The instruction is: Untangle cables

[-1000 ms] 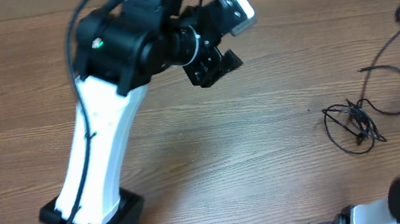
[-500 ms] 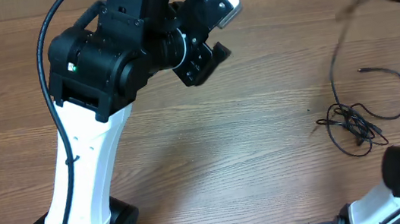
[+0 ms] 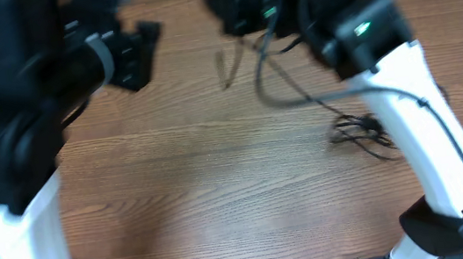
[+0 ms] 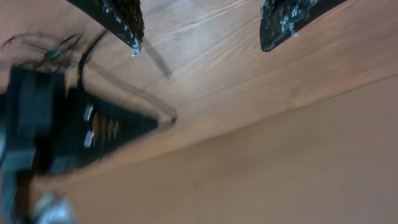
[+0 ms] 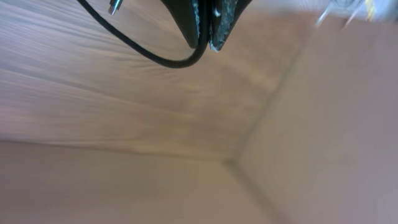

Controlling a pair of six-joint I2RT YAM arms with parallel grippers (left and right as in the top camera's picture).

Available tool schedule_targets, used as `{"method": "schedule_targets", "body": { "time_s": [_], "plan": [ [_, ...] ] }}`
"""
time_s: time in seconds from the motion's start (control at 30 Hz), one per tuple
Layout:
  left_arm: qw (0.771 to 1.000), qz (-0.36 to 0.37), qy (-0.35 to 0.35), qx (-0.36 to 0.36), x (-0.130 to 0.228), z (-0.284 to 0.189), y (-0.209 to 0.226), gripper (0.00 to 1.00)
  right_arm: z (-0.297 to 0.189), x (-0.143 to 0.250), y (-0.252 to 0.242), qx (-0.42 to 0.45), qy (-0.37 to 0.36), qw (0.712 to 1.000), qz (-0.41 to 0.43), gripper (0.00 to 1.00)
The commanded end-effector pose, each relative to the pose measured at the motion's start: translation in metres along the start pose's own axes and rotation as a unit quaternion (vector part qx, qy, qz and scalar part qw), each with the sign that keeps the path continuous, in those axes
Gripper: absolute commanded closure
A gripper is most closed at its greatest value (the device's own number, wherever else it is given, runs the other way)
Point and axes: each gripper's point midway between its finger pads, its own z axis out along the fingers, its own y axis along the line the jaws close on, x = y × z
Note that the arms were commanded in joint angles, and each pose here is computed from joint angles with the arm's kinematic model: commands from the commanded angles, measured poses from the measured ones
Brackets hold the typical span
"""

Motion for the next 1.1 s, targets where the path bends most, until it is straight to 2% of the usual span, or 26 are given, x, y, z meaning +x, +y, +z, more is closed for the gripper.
{"method": "schedule_targets", "body": {
  "time_s": [0.0, 0.23, 0.37, 0.47, 0.6, 0.77, 0.9, 1.07],
  "plan": [
    [0.999, -0.024, -0.026, -0.026, -0.002, -0.030, 0.011, 0.40, -0.011, -0.002, 0.062, -0.052, -0.033, 0.997, -0.044, 0.96],
    [0.995, -0.032, -0.004, -0.094, 0.016, -0.049, 0.033, 0.37, 0.032, 0.024, 0.143, -0.147, -0.038, 0.988, -0.038, 0.96],
    [0.993, -0.032, 0.004, -0.110, 0.021, -0.051, 0.038, 0.35, 0.047, 0.040, 0.162, -0.167, -0.028, 0.985, -0.044, 0.96],
    [0.993, -0.032, 0.004, -0.111, 0.021, -0.051, 0.038, 0.34, 0.053, 0.045, 0.155, -0.152, -0.022, 0.987, -0.051, 0.96],
    [0.993, -0.029, 0.008, -0.111, 0.022, -0.051, 0.038, 0.34, 0.053, 0.031, 0.098, -0.055, -0.028, 0.996, -0.059, 0.96],
    [0.994, -0.016, 0.020, -0.110, 0.027, -0.050, 0.038, 0.34, 0.017, -0.003, -0.024, 0.073, -0.019, 0.997, -0.016, 0.96],
    [0.994, -0.011, 0.021, -0.110, 0.028, -0.050, 0.038, 0.34, -0.020, -0.026, -0.115, 0.154, -0.024, 0.988, 0.013, 0.96],
    [0.994, -0.007, 0.027, -0.109, 0.030, -0.051, 0.038, 0.34, -0.081, -0.054, -0.216, 0.251, -0.067, 0.964, 0.063, 0.96]
  ]
}}
